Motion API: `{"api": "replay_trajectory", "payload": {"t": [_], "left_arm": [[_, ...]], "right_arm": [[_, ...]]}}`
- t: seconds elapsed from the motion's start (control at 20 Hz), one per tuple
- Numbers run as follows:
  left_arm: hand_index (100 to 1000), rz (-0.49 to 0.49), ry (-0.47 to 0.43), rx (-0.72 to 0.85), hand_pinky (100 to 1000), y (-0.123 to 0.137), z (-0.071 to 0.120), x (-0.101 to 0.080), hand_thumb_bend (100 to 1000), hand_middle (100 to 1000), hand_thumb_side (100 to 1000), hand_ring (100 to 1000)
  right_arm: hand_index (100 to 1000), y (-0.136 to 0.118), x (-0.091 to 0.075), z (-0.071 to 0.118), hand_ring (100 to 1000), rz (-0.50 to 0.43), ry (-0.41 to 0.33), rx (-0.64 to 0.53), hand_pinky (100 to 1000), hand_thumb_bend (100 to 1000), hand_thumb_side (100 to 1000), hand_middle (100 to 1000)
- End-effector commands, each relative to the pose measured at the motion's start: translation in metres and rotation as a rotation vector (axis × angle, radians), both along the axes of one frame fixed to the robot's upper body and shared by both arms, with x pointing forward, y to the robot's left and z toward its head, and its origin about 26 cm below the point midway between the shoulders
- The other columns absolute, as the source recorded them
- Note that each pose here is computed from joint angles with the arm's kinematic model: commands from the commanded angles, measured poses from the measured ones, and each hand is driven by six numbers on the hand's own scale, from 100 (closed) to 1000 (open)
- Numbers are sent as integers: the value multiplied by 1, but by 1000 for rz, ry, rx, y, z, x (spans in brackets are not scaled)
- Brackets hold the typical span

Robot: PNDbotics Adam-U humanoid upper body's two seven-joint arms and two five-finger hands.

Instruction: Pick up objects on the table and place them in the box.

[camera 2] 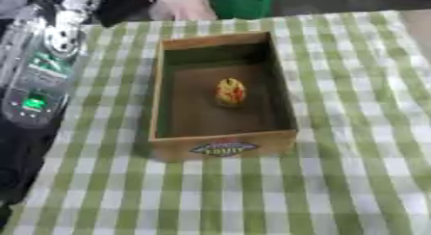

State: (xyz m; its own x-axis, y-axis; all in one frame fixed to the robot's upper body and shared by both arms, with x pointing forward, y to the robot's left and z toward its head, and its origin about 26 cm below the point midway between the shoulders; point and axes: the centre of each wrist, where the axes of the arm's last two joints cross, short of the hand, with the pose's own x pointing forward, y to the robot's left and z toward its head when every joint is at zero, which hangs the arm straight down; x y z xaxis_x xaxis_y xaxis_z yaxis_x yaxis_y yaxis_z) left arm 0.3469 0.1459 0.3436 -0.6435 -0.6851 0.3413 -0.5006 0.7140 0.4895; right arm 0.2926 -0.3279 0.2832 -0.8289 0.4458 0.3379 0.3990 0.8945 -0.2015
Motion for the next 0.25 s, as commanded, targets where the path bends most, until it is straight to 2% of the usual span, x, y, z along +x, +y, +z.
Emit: {"api": "replay_trajectory", "payload": {"t": [0.05, 0.25], "left_arm": [[854, -63, -114, -194, 480, 25, 11, -20, 100, 621, 804, 618], [863, -170, -203, -398, 487, 49, 3, -38, 100, 624, 790, 620]], "right_arm": [[814, -3, -5, 10, 726, -21, -35, -28, 640, 100, 701, 756], [814, -4, -5, 9, 725, -28, -34, -24, 640, 100, 700, 755]]}}
